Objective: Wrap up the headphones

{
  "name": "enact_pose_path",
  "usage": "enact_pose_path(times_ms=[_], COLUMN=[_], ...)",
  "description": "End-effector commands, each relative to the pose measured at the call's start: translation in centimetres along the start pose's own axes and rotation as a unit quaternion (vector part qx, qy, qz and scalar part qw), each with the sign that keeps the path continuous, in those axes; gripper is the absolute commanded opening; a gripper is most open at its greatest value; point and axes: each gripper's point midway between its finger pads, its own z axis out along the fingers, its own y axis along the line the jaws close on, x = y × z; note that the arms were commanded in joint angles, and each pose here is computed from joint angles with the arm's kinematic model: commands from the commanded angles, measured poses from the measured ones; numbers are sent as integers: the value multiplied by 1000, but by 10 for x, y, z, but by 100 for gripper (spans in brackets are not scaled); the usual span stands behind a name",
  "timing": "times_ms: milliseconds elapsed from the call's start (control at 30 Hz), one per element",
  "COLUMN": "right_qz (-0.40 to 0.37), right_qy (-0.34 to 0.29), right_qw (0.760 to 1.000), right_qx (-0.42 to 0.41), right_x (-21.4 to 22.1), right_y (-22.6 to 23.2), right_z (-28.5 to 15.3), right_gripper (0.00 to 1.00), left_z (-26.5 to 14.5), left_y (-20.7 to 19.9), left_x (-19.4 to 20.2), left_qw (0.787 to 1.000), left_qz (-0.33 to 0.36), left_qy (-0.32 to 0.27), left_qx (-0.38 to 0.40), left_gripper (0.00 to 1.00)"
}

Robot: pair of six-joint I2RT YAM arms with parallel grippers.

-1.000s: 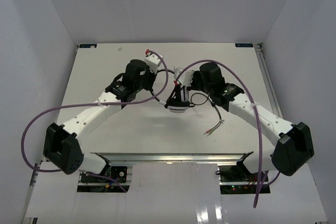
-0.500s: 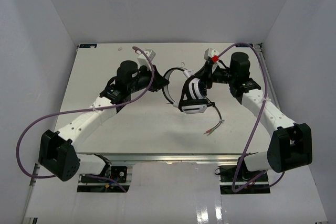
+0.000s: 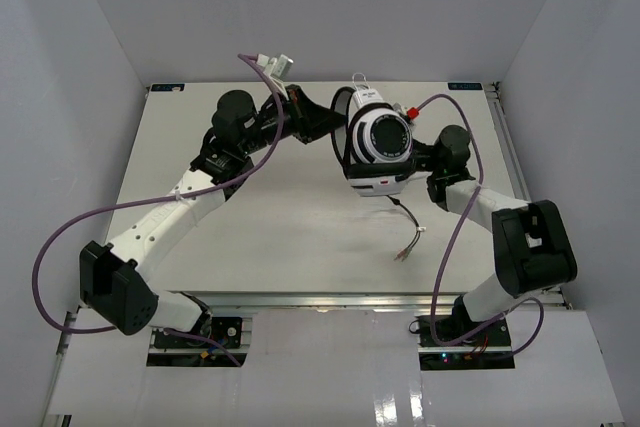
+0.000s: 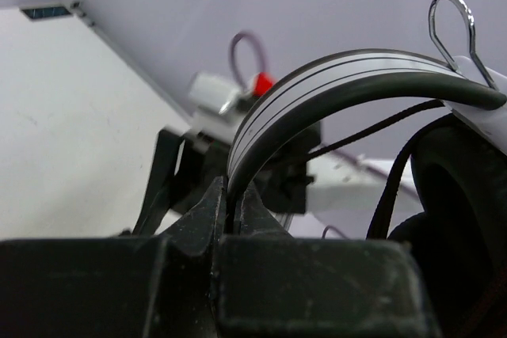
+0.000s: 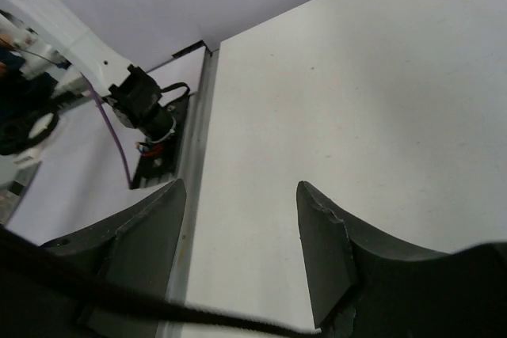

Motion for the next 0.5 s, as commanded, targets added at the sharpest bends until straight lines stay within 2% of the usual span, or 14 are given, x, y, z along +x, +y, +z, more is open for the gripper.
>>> enact_pose_path(times_ms=[0, 67, 200, 267, 300, 333, 400, 433, 467], right_qz=[-32, -34, -41, -50, -50, -54, -61, -51, -127], right_qy=[-29, -24, -17, -18, -17, -19, -19, -7, -12], right_qw=[997, 997, 997, 995, 995, 995, 994, 996, 990], right_qx=[-58, -61, -66, -79, -84, -88, -87, -78, -61], right_x=[-16, -2, 14, 13, 13, 10, 5, 7, -9], right_y=[40, 45, 61, 75, 79, 85, 93, 91, 87], right_z=[10, 12, 19, 23, 26, 28, 28, 29, 31], right_gripper=[65, 65, 60, 30, 25, 8, 8, 8, 8], left_z=[-11, -17, -44, -58, -60, -68, -83, -92, -96], left_y=[-47, -36, -13, 4, 8, 22, 41, 57, 68], left_x=[-83, -106, -149, -164, -165, -168, -172, -172, -171], left_qw=[989, 977, 935, 907, 903, 885, 858, 843, 834], left_qz=[-26, -48, -87, -111, -120, -132, -129, -105, -81], left_qy=[-145, -206, -330, -380, -384, -406, -430, -436, -427], left_qx=[25, -13, -96, -142, -151, -187, -249, -298, -340], left_gripper=[0, 0, 0, 0, 0, 0, 0, 0, 0])
